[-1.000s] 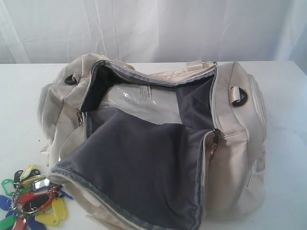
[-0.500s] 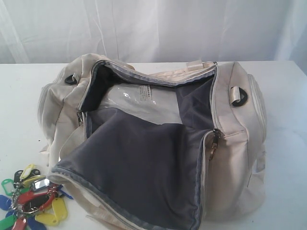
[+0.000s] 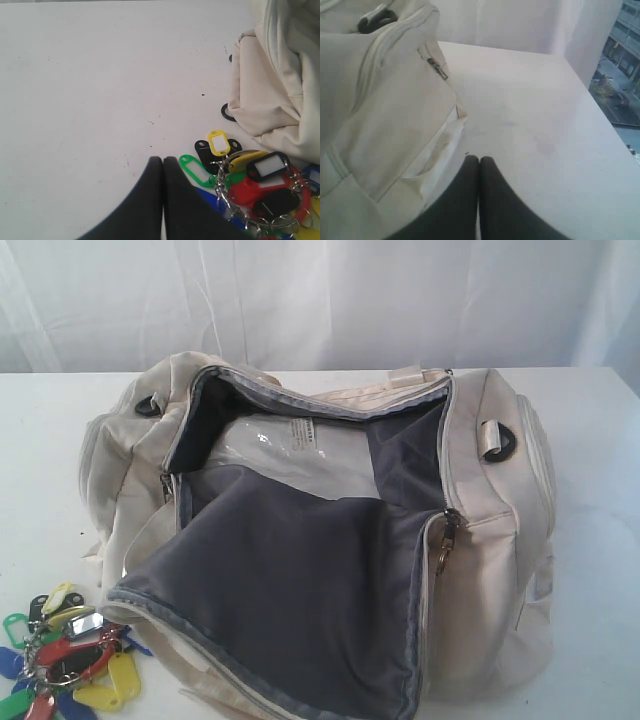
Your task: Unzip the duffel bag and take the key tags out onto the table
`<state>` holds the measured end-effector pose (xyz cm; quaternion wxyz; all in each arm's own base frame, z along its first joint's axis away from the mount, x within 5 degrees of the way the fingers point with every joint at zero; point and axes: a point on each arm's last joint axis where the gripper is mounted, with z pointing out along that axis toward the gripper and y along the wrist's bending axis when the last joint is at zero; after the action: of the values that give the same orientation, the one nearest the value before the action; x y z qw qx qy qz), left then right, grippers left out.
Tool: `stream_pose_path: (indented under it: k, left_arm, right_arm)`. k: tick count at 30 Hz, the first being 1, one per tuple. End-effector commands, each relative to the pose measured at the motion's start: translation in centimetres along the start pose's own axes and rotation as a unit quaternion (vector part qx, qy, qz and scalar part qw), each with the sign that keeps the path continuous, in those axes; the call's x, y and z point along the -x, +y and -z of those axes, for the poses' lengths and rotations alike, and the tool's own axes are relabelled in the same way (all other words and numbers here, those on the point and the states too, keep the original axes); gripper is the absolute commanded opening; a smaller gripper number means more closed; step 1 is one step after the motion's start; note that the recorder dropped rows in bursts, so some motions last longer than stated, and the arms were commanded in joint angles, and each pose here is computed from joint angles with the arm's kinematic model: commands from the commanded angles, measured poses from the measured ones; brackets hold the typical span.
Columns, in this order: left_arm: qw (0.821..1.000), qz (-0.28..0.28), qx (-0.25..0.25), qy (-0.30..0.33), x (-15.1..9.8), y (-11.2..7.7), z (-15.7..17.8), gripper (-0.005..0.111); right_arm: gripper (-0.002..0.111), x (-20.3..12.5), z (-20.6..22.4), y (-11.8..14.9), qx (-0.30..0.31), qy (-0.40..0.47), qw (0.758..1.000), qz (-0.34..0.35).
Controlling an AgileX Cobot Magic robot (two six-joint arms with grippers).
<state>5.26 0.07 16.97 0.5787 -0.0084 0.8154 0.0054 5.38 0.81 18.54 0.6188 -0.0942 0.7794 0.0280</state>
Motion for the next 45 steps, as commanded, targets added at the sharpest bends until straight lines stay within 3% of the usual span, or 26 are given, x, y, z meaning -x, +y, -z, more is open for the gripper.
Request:
stream_pose_path:
  k: [1,18,26,45]
  left_arm:
    - [1.000,0.005,-0.005,-0.002,-0.08,-0.06,-0.02,0.000]
    - [1.000,0.005,-0.005,-0.002,-0.08,-0.06,-0.02,0.000]
    - [1.000,0.005,-0.005,-0.002,-0.08,-0.06,-0.02,0.000]
    - [1.000,0.005,-0.005,-0.002,-0.08,-0.06,-0.02,0.000]
  right_arm:
    - [0.000,-0.05,0.01,0.26,0.023,-0.006,1.000,0.012]
    - [0.000,-0.06,0.01,0.25,0.022,-0.004,0.999,-0.045]
    - [0.000,-0.11,0.01,-0.11,-0.011,-0.002,0.999,-0.052]
    - [0.000,-0.12,0.01,-0.11,-0.011,-0.001,0.999,-0.052]
